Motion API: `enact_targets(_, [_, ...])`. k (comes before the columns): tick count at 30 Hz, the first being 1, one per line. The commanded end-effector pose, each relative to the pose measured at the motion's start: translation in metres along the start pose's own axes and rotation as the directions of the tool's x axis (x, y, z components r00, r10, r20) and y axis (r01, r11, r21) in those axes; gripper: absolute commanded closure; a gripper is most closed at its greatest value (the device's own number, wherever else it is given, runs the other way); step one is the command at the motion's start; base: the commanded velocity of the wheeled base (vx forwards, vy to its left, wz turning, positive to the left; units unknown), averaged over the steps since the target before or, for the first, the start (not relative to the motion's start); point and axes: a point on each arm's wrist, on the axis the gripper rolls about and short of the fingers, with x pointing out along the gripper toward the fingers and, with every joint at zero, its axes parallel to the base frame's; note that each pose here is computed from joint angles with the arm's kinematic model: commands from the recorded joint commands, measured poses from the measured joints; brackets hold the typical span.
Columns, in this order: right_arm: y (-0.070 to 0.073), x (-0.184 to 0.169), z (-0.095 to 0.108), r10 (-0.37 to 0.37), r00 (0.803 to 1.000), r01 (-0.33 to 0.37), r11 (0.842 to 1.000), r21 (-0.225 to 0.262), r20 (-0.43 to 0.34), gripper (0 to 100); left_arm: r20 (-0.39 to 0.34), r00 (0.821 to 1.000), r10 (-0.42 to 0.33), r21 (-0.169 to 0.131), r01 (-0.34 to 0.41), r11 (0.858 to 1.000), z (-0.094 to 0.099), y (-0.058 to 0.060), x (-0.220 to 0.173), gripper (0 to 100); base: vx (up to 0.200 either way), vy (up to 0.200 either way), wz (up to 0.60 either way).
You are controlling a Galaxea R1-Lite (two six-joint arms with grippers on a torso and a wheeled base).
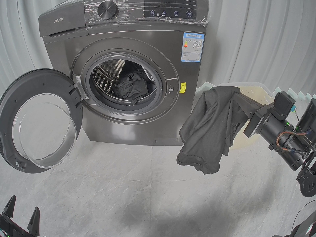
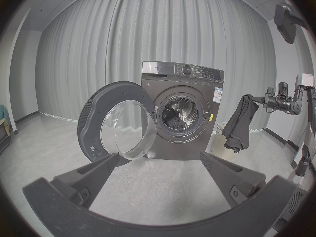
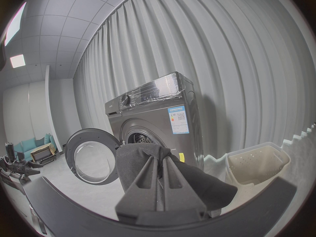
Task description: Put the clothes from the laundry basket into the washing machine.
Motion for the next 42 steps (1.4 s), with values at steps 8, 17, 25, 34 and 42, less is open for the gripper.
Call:
enact_targets(8, [0.000, 0.000, 0.000, 0.000, 1.000, 0.000, 1.000, 0.000, 0.000, 100, 0.012, 1.000, 0.001, 0.000, -0.001, 1.000, -0.002, 0.000, -0.001, 0, 0.100, 0.000, 0.00])
enact_targets(17, [0.000, 0.000, -0.001, 0.000, 1.000, 0.000, 1.000, 0.000, -0.002, 100, 0.011, 1.000, -0.001, 0.000, 0.001, 1.000, -0.002, 0.000, -0.001, 0, 0.000, 0.089, 0.00])
enact_targets(25, [0.000, 0.000, -0.001, 0.001, 1.000, -0.001, 1.000, 0.000, -0.005, 100, 0.011, 1.000, -0.001, 0.000, 0.001, 1.000, -0.002, 0.000, -0.001, 0, 0.000, 0.200, 0.00])
enact_targets(34, [0.002, 0.000, -0.004, 0.009, 1.000, -0.009, 1.000, 0.001, -0.016, 100, 0.010, 1.000, -0.001, 0.000, 0.001, 1.000, -0.002, 0.000, -0.001, 0, 0.000, 0.200, 0.00])
enact_targets(42, [0.020, 0.010, -0.008, 0.071, 0.997, -0.071, 0.997, 0.016, -0.034, 100, 0.004, 1.000, -0.027, 0.016, 0.027, 1.000, -0.002, 0.000, -0.001, 0, 0.000, 0.075, 0.00])
